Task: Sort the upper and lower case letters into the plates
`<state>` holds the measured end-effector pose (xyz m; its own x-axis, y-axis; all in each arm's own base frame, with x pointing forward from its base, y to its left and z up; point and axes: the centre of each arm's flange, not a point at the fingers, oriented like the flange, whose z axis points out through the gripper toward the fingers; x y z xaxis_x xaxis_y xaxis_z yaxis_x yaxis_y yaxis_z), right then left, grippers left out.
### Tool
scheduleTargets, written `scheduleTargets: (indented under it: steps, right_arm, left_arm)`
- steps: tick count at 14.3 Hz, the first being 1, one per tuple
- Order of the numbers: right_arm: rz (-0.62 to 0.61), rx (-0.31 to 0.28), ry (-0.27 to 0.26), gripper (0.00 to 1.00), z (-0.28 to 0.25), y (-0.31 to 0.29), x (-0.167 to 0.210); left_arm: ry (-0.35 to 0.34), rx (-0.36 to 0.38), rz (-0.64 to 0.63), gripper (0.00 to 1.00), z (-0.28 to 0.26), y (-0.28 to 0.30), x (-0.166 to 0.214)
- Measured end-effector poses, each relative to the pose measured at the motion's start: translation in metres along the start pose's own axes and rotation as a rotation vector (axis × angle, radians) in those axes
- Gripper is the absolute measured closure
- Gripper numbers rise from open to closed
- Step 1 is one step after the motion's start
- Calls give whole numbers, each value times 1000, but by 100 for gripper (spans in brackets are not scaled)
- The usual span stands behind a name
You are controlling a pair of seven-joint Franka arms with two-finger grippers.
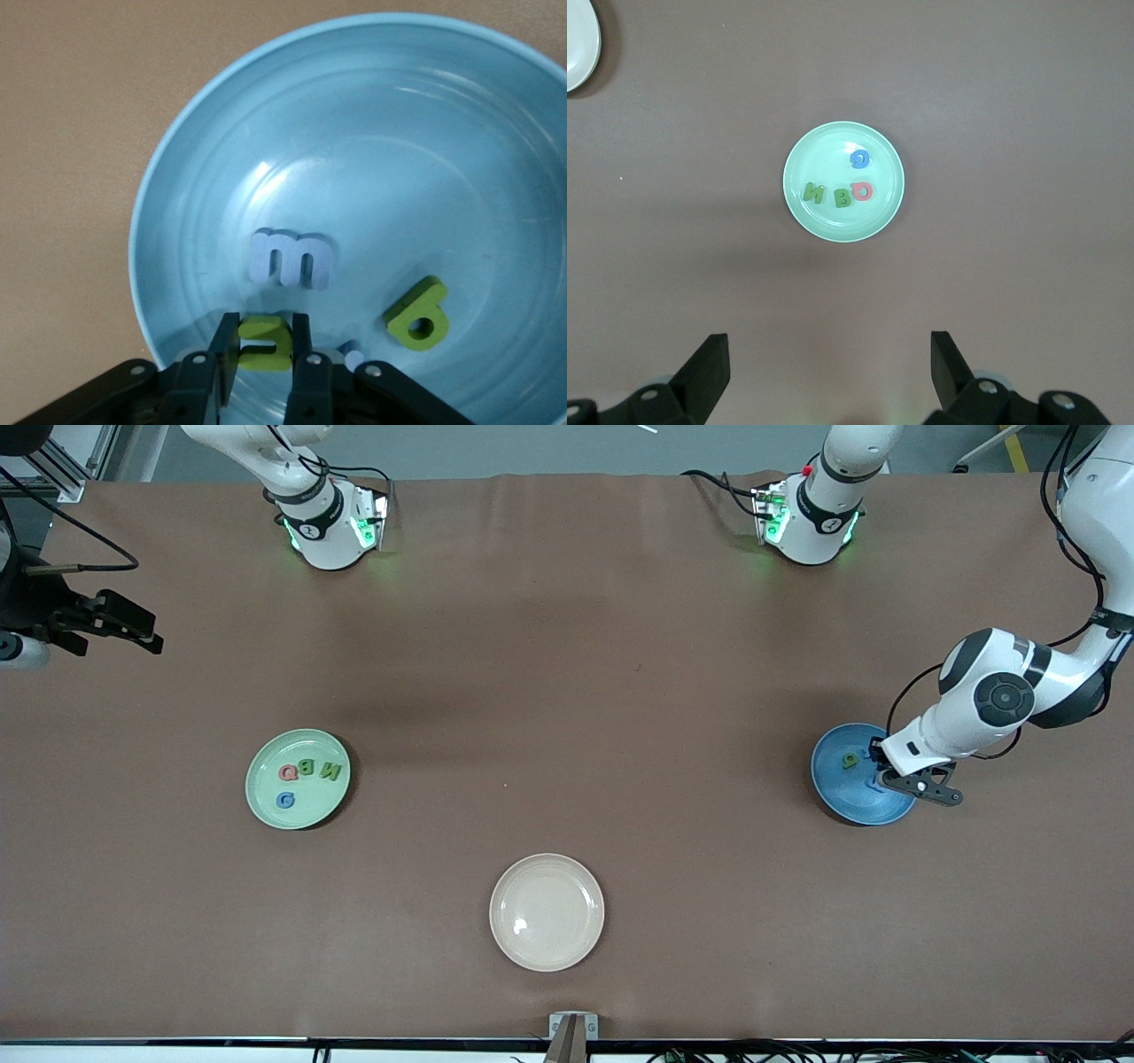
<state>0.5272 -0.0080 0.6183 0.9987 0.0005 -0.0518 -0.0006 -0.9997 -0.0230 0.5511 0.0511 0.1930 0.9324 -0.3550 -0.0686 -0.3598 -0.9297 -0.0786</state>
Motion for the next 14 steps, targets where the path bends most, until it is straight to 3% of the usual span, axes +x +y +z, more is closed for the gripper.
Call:
scheduleTargets:
  steps: [2, 8, 9, 14]
  right_arm:
    - [0, 0, 0, 0, 0, 0, 0]
    - [0, 0, 0, 0, 0, 0, 0]
    - [1, 0, 0, 0, 0, 0, 0]
    - [4, 0, -2, 0, 1, 2, 0]
  left_arm:
    - [12, 8, -7, 63, -5, -5, 4]
    - [57, -8, -35, 4, -36, -4, 16]
    - [64, -18, -50, 0, -44, -6, 16]
    - [119, -141, -158, 0, -118, -31, 18]
